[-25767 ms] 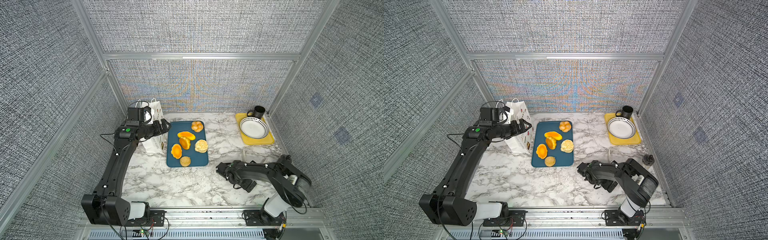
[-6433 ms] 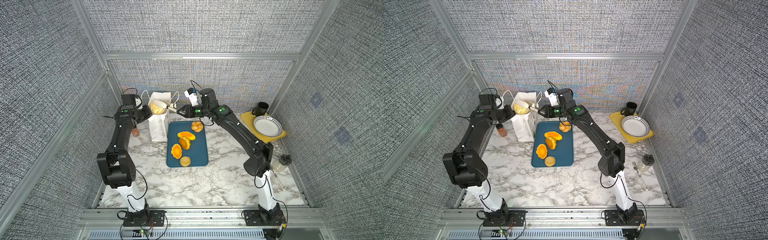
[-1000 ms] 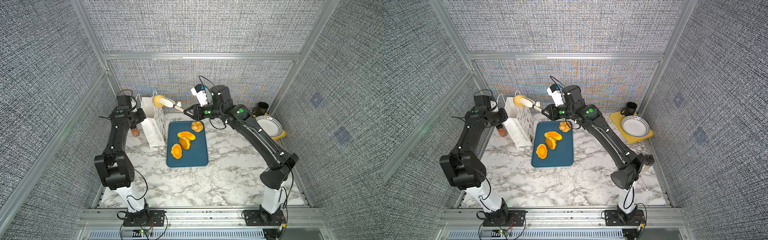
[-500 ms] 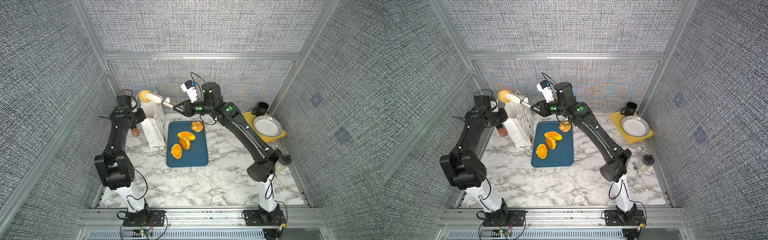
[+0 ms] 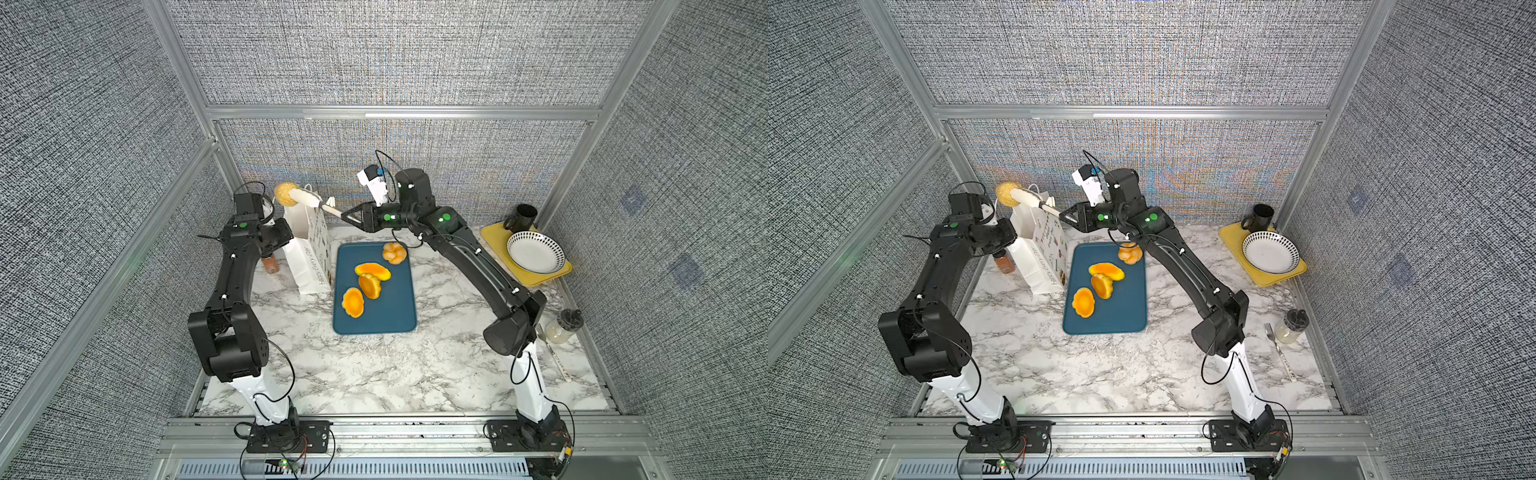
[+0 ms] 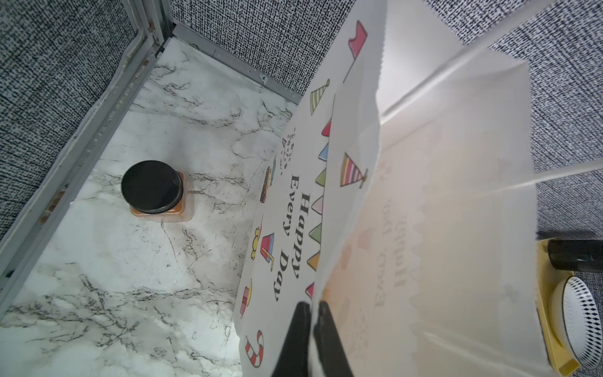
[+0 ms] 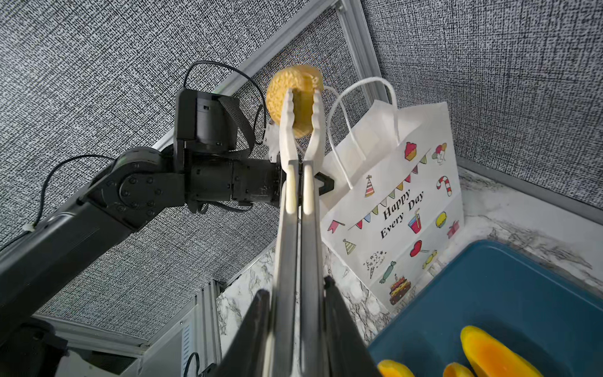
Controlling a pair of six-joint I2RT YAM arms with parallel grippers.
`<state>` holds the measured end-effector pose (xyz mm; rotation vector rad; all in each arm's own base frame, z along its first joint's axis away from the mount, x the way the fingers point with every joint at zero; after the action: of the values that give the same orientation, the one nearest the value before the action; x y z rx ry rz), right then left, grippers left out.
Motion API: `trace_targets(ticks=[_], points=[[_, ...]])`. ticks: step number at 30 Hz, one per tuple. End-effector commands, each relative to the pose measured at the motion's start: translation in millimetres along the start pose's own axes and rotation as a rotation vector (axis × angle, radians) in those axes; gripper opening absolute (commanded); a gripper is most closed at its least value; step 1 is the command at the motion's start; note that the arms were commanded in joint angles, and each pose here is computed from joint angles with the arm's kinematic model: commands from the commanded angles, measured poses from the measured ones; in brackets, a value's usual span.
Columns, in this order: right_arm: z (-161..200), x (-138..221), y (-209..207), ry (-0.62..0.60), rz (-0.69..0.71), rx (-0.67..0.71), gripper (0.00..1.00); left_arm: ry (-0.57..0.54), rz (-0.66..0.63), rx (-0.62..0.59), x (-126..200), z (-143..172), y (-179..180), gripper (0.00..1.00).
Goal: Pack bread into a paper bag
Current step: Place the fake bread in the paper bag.
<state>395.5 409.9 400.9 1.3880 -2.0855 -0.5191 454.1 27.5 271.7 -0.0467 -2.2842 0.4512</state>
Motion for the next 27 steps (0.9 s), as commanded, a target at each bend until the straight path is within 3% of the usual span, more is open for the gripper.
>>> trace_targets(ticks=[1, 14, 20, 21, 24, 27], points=[[-8, -3, 3, -0.039, -0.041, 0.018, 0.14, 0.009, 0.001, 0.002, 2, 2, -1, 0.02], [6, -17, -26, -0.006, -0.001, -0.028, 0.20, 0.041, -0.004, 0.011, -7, 15, 4, 0.02], [3, -18, -29, -0.016, -0.003, -0.031, 0.49, 0.037, 0.004, 0.010, -9, 11, 3, 0.02], [4, -18, -29, -0.016, -0.004, -0.032, 0.50, 0.033, 0.005, 0.008, -9, 9, 2, 0.02], [4, -18, -30, -0.015, -0.002, -0.035, 0.49, 0.027, 0.006, 0.003, -9, 4, 1, 0.02], [3, -17, -31, -0.017, 0.004, -0.035, 0.30, 0.022, 0.006, 0.002, -10, 1, 1, 0.02]])
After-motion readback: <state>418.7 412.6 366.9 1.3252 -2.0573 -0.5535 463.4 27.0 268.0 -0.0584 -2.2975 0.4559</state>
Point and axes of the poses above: each gripper's point midway between its finger pads, its own x axis back along the fingers, its own y axis along the line the jaws close on, z = x × y, the point moved 5 cm from there along x, back along the fingers, and after that the axes turned 7 degrees about -x, right-handed, at the moved point
